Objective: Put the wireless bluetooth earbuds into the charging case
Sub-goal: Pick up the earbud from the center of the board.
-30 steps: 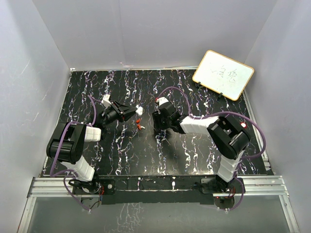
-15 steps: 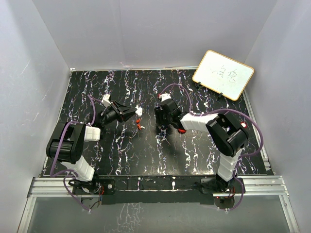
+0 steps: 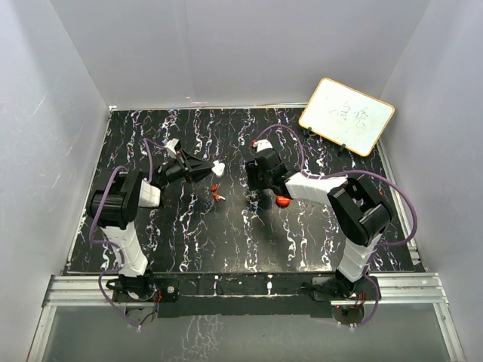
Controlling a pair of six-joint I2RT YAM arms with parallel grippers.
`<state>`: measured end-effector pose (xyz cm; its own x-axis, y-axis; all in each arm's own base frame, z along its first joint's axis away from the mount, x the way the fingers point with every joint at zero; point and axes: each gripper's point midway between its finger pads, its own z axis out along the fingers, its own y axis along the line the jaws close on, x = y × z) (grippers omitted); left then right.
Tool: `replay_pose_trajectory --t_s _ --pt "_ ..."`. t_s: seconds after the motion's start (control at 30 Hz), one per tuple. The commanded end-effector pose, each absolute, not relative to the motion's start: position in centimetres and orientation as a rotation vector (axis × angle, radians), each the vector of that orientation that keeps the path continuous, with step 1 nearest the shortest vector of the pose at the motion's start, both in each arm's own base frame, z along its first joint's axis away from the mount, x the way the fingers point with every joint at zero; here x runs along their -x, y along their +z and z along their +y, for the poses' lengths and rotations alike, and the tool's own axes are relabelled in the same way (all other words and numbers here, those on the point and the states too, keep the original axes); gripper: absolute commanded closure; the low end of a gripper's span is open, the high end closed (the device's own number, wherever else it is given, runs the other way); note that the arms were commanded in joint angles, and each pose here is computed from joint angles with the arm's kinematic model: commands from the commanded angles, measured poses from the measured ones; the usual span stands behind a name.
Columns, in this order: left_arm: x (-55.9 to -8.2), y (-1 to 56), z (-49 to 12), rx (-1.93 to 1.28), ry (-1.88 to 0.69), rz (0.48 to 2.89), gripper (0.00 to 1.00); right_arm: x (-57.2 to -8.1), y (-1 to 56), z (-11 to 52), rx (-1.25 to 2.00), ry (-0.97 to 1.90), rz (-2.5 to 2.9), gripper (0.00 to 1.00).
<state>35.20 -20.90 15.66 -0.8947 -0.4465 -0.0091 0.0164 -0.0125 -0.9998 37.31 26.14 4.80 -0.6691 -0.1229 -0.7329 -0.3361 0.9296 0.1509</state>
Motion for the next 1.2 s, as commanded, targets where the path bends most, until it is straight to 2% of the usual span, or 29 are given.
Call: replay_pose_trajectory --t_s 0.0,0.73,1.17 --pt "-34.3 19.7 -20.9 0.193 -2.057 1.796 1.0 -38.5 8.4 27.1 0.256 0.404 2.236 0.55" --pt "-34.6 19.5 -20.7 0.205 -2.043 1.798 1.0 -38.0 6.6 27.4 0.209 0.34 2.319 0.56" --pt "-34.6 19.5 -20.6 0.211 -2.045 1.793 1.0 -38.8 5.3 27.3 0.193 0.282 2.344 0.6"
